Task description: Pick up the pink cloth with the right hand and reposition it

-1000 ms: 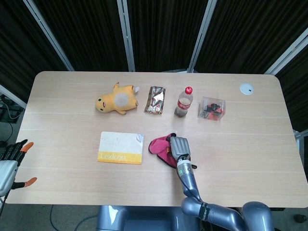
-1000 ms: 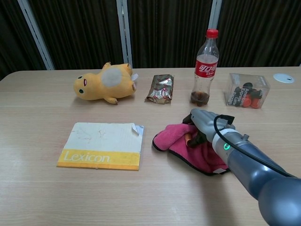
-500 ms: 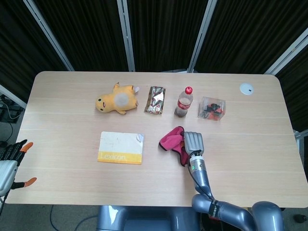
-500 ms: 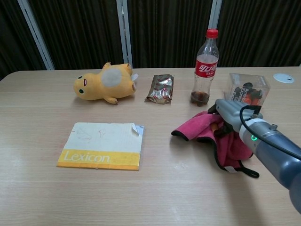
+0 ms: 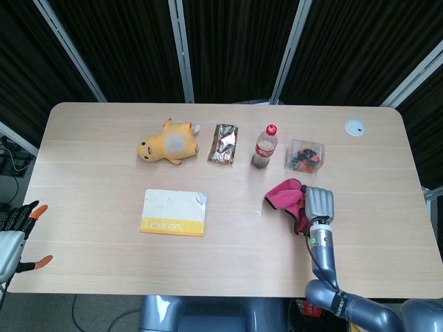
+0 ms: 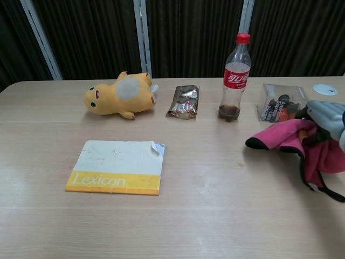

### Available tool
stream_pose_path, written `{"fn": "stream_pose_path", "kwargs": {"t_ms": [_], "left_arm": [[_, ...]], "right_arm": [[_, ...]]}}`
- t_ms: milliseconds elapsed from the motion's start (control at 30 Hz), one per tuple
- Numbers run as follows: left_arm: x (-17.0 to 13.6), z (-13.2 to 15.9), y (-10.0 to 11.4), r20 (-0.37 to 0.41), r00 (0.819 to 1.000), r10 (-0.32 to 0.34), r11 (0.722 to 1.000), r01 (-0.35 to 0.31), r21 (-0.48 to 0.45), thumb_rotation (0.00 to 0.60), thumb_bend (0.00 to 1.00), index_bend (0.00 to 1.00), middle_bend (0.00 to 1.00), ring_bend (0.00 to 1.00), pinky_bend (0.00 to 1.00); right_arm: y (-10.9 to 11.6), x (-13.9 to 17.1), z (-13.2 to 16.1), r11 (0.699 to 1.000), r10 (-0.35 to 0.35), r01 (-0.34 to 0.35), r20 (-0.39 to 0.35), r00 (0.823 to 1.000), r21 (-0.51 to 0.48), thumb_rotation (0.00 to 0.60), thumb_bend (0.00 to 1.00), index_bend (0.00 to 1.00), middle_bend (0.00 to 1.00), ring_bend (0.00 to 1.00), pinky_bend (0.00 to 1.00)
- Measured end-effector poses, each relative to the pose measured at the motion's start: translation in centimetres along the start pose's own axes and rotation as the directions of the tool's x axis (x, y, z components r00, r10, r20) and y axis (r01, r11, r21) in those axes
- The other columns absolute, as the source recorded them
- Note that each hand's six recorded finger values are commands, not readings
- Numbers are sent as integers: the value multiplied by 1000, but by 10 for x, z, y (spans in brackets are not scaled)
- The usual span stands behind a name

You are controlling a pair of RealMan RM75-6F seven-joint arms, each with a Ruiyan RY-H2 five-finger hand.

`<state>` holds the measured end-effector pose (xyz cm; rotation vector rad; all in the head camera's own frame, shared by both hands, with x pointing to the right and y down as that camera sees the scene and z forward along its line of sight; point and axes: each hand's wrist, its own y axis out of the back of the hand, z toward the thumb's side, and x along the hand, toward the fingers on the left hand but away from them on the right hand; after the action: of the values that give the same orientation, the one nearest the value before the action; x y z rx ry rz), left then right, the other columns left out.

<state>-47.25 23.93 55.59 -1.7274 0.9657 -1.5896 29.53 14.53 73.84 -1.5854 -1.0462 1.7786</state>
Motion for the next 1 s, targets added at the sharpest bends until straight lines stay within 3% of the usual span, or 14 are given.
{"fn": "stream_pose_path", "kwargs": {"t_ms": [267, 633, 1000], "left_arm": [[0, 1, -1, 3, 1000, -2, 1000, 2, 3, 600, 32, 92, 0, 0, 0], [0, 2, -1, 11, 1000, -2, 1000, 2, 4, 600, 32, 92, 0, 0, 0], [0, 2, -1, 13, 1000, -3, 1000, 3, 10, 600, 32, 93, 0, 0, 0]], "right_arm": [[12, 2, -30, 1000, -12, 11, 51, 999, 15, 600, 626, 760, 606, 530, 764], [5, 11, -23, 1000, 3, -3, 7, 1000, 22, 600, 627, 760, 605, 530, 764], [41, 28, -47, 999, -24, 25, 16, 1000, -22, 600, 626, 756, 604, 521, 765]]}}
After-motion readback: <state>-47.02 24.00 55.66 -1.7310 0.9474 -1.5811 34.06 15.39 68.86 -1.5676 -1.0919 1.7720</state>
